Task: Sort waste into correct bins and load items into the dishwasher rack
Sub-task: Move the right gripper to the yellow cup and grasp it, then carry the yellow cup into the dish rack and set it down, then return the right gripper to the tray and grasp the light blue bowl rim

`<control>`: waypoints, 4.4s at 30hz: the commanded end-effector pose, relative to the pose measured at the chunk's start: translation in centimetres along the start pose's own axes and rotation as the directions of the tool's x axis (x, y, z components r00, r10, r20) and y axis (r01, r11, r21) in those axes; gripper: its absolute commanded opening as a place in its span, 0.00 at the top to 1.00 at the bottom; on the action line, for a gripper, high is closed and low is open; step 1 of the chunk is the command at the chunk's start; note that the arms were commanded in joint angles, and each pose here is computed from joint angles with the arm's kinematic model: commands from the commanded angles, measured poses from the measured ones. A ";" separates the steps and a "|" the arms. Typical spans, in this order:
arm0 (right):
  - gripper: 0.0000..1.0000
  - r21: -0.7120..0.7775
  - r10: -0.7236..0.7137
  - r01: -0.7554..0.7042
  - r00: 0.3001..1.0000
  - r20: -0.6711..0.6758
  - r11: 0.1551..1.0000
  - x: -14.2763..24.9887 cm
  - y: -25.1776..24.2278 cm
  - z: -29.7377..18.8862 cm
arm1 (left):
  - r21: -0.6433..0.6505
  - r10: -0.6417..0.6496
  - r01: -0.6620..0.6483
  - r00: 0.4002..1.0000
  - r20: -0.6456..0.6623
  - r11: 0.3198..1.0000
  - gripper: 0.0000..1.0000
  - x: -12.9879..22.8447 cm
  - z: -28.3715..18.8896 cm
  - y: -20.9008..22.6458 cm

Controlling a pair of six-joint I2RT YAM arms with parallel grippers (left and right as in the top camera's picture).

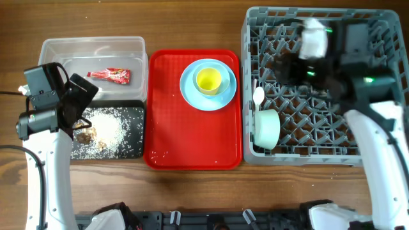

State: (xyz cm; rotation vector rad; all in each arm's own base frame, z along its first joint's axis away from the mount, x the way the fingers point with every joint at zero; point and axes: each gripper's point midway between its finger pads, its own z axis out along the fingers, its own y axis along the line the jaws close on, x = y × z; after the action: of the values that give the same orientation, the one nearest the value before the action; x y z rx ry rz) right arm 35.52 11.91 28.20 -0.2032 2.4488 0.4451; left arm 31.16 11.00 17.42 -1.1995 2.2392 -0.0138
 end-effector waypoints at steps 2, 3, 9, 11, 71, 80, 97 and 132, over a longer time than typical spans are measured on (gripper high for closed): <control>0.48 0.022 -0.284 0.284 0.959 -0.012 0.959 -3.4 9.1 5.8 | 0.008 0.009 -0.009 1.000 0.019 1.000 0.00 -0.5 -0.5 -0.1; 0.48 0.005 -0.316 0.317 0.948 -0.047 0.949 -2.5 10.2 8.4 | 0.008 0.010 -0.010 1.000 0.019 1.000 0.00 -0.5 -0.5 -0.1; 0.53 -0.042 -0.382 0.386 0.885 -0.266 0.922 4.5 11.9 21.2 | 0.008 0.010 -0.010 1.000 0.019 1.000 0.00 -0.5 -0.5 -0.1; 0.56 -0.038 -0.375 0.384 0.869 -0.321 0.923 6.2 11.1 22.9 | 0.008 0.009 -0.009 1.000 0.019 1.000 0.00 -0.5 -0.5 -0.1; 0.78 -0.484 0.503 -0.663 0.749 -0.432 0.572 11.5 -11.0 8.5 | 0.008 0.009 -0.009 1.000 0.019 1.000 0.00 -0.5 -0.5 -0.1; 0.25 -0.311 0.564 -0.720 0.685 -0.462 0.620 14.8 -14.4 6.7 | 0.008 0.010 -0.010 1.000 0.019 1.000 0.00 -0.5 -0.5 -0.1; 0.00 -0.028 -0.176 0.175 0.984 -0.029 0.984 -3.1 6.5 -0.3 | 0.008 0.010 -0.010 1.000 0.019 1.000 0.00 -0.5 -0.5 -0.1; 0.76 -0.090 -0.320 0.311 0.854 -0.410 0.946 9.2 13.3 24.5 | 0.008 0.009 -0.009 1.000 0.019 1.000 0.00 -0.5 -0.5 -0.1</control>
State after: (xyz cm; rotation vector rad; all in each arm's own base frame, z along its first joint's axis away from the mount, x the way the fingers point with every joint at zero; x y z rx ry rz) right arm 38.85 33.45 10.13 -0.7866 2.7300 0.3881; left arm 31.15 11.00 17.47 -1.1989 2.2379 -0.0142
